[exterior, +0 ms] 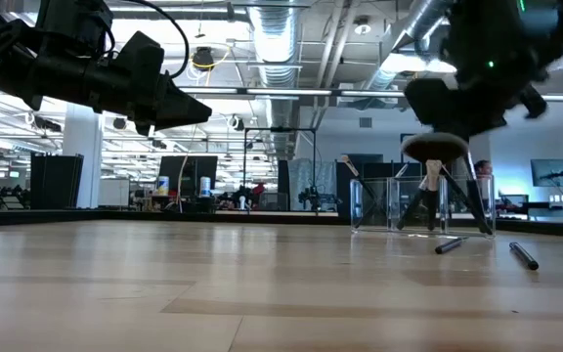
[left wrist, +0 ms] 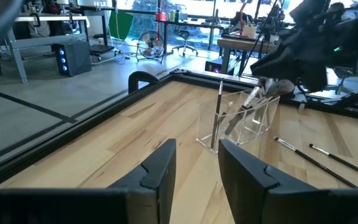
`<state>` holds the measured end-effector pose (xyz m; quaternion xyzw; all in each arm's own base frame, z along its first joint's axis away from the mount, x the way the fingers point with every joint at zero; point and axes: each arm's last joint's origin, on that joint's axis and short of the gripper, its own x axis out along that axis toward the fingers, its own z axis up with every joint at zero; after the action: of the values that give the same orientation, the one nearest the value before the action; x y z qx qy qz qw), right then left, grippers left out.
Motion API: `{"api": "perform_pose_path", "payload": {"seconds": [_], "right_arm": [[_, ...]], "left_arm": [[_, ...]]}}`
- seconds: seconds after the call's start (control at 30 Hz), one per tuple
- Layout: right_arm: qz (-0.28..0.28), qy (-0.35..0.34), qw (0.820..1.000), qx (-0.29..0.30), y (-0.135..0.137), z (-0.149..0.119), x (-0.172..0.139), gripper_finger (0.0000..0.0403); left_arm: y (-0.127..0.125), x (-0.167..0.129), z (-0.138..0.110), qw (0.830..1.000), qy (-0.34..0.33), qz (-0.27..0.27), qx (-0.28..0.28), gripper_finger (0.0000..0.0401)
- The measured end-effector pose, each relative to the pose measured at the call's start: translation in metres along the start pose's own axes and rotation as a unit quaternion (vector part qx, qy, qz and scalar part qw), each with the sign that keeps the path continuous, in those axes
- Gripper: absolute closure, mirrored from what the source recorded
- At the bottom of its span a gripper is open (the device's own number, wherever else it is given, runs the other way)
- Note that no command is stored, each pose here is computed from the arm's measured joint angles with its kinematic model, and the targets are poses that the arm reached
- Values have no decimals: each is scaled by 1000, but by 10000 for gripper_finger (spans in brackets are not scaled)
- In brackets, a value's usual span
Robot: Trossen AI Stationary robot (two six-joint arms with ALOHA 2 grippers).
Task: Pick & Place Makeup Brushes
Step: Put the black powder brush into the makeup organizer, then put the black eyeshadow brush into the makeup organizer
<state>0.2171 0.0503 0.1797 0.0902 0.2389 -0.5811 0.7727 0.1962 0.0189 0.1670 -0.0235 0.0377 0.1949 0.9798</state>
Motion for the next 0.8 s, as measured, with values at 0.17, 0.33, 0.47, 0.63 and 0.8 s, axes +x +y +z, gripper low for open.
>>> {"api": "perform_pose_path", "payload": {"seconds": [0.17, 0.33, 0.47, 0.63, 0.8], "right_arm": [[64, 29, 997, -39, 25, 27, -25, 299], [126, 149, 981, 12, 38, 33, -43, 299], [146, 231, 959, 76, 44, 21, -55, 299], [125, 351, 923, 97, 53, -9, -69, 298], [60, 384, 910, 148, 62, -38, -71, 298]], "left_arm": [[0, 0, 0, 1000, 0, -6, -2, 284], [-2, 0, 0, 999, 2, -37, -4, 284], [-2, 0, 0, 999, 3, -40, -4, 284], [-3, 0, 0, 999, 4, -41, -3, 284], [-3, 0, -2, 999, 9, -40, -1, 284]]}}
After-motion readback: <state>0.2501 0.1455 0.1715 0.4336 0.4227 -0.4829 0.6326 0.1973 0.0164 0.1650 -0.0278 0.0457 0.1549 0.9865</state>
